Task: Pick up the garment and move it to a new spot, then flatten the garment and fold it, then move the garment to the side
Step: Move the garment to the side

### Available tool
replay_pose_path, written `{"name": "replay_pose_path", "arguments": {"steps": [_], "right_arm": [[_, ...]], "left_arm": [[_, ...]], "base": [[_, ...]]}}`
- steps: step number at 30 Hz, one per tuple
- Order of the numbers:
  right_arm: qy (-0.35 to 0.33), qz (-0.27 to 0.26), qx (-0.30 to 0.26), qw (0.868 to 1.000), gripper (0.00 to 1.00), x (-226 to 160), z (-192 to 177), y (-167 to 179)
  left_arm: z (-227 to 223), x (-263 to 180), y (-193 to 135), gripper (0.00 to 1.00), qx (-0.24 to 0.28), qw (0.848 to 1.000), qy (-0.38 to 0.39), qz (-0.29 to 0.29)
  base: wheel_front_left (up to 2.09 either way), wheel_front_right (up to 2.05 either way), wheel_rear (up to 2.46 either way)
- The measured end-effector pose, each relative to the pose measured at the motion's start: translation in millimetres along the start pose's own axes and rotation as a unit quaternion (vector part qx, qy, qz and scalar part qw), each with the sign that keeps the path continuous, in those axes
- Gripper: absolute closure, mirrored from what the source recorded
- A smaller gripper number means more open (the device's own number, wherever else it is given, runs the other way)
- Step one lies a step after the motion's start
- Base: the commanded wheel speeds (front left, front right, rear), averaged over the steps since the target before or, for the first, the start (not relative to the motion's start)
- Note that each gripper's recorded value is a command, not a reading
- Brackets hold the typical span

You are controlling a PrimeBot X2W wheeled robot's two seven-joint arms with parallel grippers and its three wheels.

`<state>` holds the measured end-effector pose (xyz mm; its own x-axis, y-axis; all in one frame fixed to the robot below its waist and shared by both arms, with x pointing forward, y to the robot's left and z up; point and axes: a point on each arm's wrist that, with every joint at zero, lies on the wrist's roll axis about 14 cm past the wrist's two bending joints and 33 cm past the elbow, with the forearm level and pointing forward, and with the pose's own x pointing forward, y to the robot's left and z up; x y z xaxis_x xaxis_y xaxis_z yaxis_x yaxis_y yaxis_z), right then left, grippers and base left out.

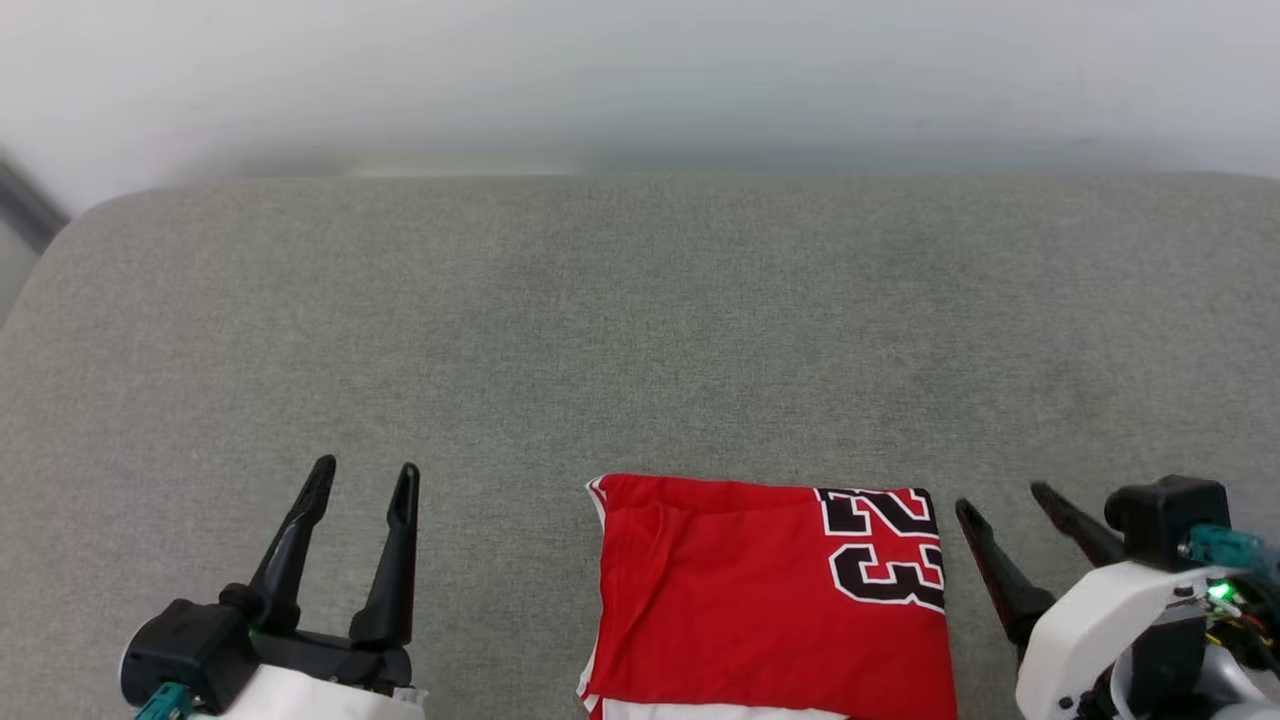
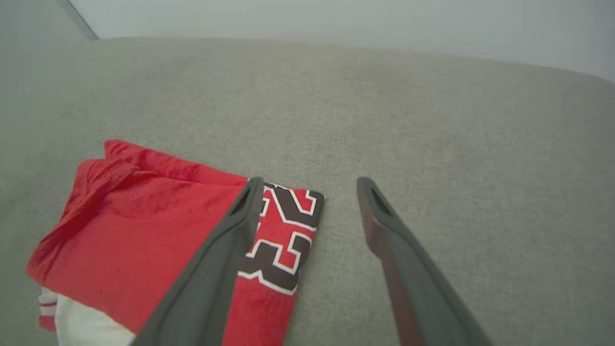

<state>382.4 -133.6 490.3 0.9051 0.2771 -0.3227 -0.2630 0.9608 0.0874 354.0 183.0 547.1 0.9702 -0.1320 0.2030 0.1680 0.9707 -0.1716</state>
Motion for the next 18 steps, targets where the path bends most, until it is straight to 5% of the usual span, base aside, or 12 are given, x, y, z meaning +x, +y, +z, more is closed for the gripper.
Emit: {"name": "replay_pose_path", "arguments": {"steps": [5, 10, 18], "right_arm": [[0.136, 0.018, 0.015, 0.99, 0.0, -1.6, -32.4, 8.1], [0.263, 0.023, 0.01, 0.964, 0.0, -2.3, -72.4, 14.4], [0.347, 0.034, 0.013, 0.937, 0.0, 11.6, -118.5, 26.5]], "left_arm": [[-11.1, 2.1, 0.8, 0.0, -0.006, 1.0, 0.017, 0.0], [-15.9, 6.3, 5.4, 0.0, -0.007, 1.0, 0.022, 0.007], [-21.1, 4.1, 20.3, 0.0, -0.004, 0.999, 0.032, 0.034]], "base": [[0.0, 0.0, 0.0], [0.0, 0.0, 0.0], [0.0, 0.0, 0.0]]}}
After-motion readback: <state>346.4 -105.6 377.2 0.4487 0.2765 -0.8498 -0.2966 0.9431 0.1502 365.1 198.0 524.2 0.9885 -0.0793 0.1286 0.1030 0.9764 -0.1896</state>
